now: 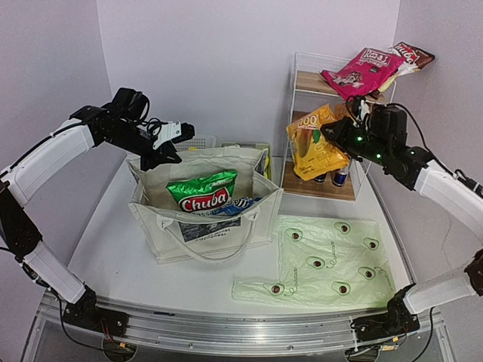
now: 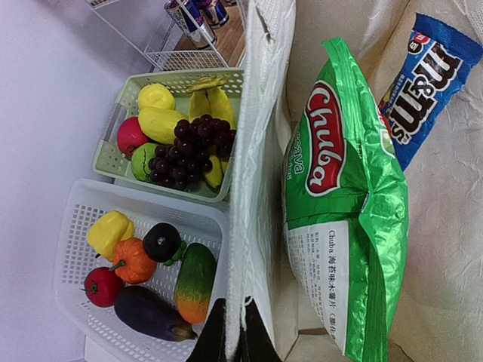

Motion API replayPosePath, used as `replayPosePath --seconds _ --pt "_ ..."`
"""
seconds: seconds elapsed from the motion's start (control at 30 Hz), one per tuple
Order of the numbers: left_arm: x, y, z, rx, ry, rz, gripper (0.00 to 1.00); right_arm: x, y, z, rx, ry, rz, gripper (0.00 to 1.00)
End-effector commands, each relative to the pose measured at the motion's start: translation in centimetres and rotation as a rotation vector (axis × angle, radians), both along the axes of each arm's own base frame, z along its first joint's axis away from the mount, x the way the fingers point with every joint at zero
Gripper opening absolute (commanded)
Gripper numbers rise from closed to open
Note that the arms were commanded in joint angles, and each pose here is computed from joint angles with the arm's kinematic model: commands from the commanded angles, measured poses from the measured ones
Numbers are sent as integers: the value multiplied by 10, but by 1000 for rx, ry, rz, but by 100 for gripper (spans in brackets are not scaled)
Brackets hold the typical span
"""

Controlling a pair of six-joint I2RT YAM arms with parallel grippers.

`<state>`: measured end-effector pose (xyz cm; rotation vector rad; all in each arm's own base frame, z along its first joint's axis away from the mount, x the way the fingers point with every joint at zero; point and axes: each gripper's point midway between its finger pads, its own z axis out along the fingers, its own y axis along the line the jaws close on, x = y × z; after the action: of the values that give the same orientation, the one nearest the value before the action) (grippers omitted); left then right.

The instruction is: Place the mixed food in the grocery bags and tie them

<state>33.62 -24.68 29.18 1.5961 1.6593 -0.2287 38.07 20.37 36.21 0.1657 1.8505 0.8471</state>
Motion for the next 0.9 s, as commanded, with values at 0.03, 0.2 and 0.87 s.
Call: replayPosePath --seconds 0.03,0.2,0.87 --pt "8 -5 28 -70 -66 6 0 -73 69 128 104 -323 341 0" --pt "8 -8 32 -94 -45 18 0 -114 136 165 86 -550 620 0" --pt "-17 -20 39 -226 165 21 0 -136 252 25 -587 -1136 1142 0"
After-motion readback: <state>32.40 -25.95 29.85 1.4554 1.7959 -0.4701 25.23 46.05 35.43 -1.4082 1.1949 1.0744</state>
